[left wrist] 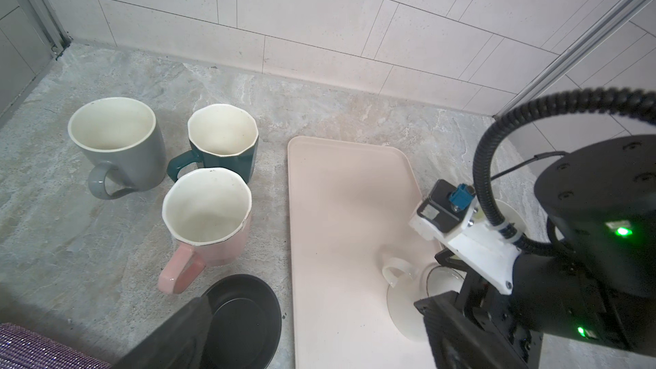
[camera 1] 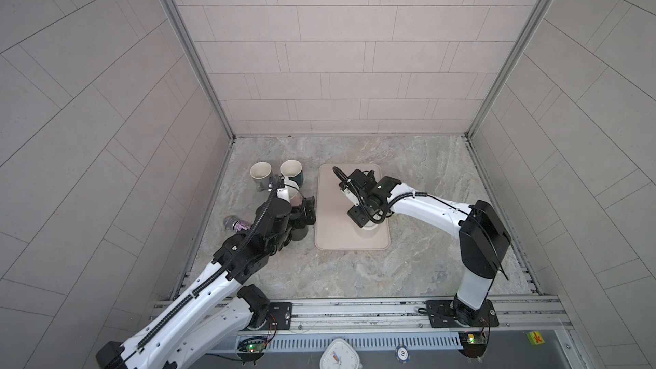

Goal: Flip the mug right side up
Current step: 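Lower the right gripper onto the upside-down white mug's base and close on it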

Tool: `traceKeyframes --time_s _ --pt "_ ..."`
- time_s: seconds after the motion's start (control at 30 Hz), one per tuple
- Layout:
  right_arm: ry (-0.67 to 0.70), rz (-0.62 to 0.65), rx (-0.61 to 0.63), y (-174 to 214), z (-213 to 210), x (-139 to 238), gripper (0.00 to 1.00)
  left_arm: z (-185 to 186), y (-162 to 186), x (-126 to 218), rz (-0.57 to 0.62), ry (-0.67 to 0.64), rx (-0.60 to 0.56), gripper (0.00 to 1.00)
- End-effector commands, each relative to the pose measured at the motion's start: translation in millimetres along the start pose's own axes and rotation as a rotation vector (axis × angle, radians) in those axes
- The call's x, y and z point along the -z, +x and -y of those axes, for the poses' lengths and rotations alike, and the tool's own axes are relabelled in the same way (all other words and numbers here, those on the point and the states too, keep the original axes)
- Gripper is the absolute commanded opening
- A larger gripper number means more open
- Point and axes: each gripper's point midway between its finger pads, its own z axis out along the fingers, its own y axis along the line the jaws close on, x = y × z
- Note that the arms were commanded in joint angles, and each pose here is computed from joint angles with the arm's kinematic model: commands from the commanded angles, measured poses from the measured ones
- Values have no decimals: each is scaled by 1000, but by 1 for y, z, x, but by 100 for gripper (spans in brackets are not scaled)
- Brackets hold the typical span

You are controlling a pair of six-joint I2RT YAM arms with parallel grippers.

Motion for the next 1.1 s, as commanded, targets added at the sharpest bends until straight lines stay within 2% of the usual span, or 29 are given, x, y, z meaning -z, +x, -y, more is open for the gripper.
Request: traceKeyframes --time_s 0.0,0.23,0.37,0.63,0.93,1.07 --pt "-5 -12 32 9 -6 17 68 -2 0 3 16 10 25 100" --pt "0 -11 48 -12 -8 22 68 -7 -1 14 37 17 37 100" --pt "2 -64 73 -13 -10 8 60 -13 0 21 50 12 38 100" --pt "86 -172 129 -6 -1 -8 55 -16 3 26 62 23 43 100" --pt "109 -204 145 -6 0 -17 44 -17 5 27 69 27 44 100" --pt "117 -220 161 -5 2 -20 43 -19 5 27 71 19 42 100"
